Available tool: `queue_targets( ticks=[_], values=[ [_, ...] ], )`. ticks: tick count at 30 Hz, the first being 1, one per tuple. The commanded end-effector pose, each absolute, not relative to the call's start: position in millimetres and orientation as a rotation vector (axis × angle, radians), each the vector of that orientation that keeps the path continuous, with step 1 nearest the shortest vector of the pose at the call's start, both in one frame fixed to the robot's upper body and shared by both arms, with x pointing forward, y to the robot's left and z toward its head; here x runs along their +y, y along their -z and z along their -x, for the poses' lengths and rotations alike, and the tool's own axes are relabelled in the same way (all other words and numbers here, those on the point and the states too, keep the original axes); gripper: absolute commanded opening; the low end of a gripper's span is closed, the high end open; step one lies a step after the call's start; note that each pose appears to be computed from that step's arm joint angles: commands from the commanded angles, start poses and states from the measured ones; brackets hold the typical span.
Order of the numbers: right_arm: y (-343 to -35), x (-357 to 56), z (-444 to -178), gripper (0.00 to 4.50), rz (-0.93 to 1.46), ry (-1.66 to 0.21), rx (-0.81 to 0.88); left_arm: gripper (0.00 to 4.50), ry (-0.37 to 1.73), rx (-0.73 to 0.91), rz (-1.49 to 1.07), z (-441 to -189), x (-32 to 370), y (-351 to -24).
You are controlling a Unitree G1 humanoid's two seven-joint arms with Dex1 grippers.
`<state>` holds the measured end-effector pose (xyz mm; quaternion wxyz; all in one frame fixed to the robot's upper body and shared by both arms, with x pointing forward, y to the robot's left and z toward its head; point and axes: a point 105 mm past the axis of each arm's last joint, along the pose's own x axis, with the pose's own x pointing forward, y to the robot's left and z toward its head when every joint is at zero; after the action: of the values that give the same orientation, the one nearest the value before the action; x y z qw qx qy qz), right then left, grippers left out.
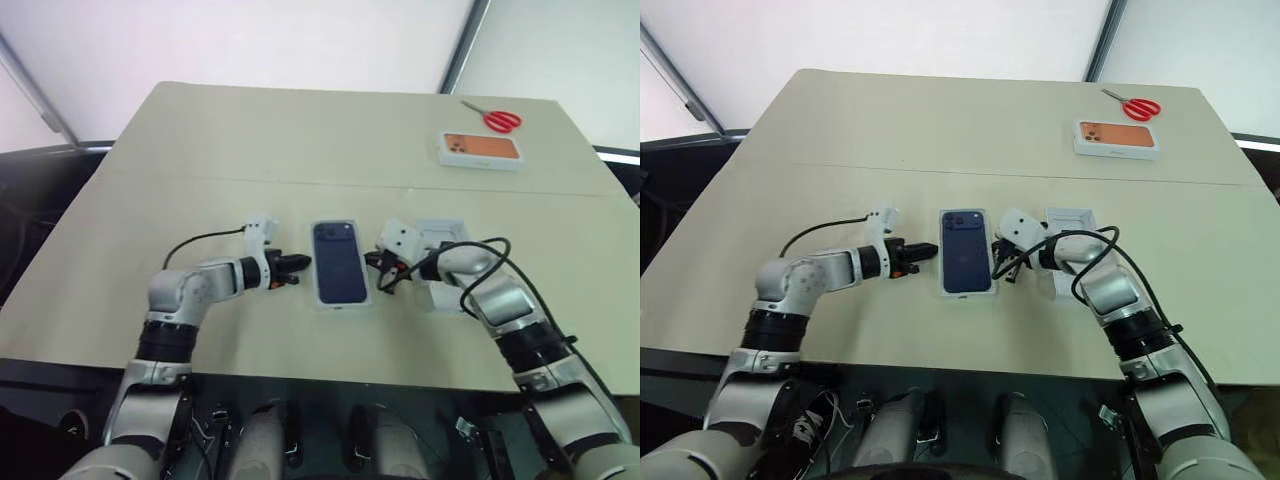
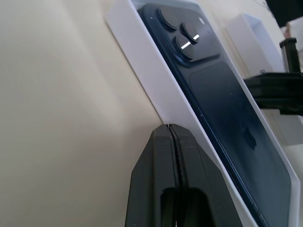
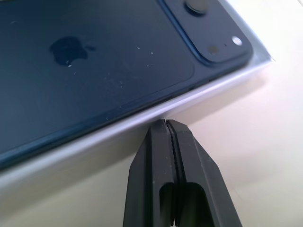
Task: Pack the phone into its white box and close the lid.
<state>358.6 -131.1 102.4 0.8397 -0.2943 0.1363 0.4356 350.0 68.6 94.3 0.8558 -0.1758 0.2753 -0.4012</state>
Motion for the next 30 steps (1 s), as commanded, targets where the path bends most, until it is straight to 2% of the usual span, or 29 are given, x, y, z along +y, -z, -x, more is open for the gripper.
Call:
queue_targets(
  ticks=[1, 6, 16, 30],
  values=[
    [-97.9, -152.4, -354.3, 0.0, 0.63, -0.885, 0.324, 0.05, 0.974, 0.563, 0.345, -349.8, 24.2, -100.0],
    [-90.7, -180.4, -343.1, 0.0, 0.633, -0.83, 0.379, 0.05, 1.029, 0.546, 0.349, -359.6, -10.0, -104.9],
    [-93.4, -214.4, -340.0, 0.0, 0.663, -0.726, 0.408, 0.05, 1.138, 0.548, 0.319, -354.0, -42.2, -104.4],
    [-94.6, -224.6, -333.4, 0.0, 0.667, -0.702, 0.422, 0.05, 1.149, 0.54, 0.301, -360.8, -50.4, -103.0]
  ],
)
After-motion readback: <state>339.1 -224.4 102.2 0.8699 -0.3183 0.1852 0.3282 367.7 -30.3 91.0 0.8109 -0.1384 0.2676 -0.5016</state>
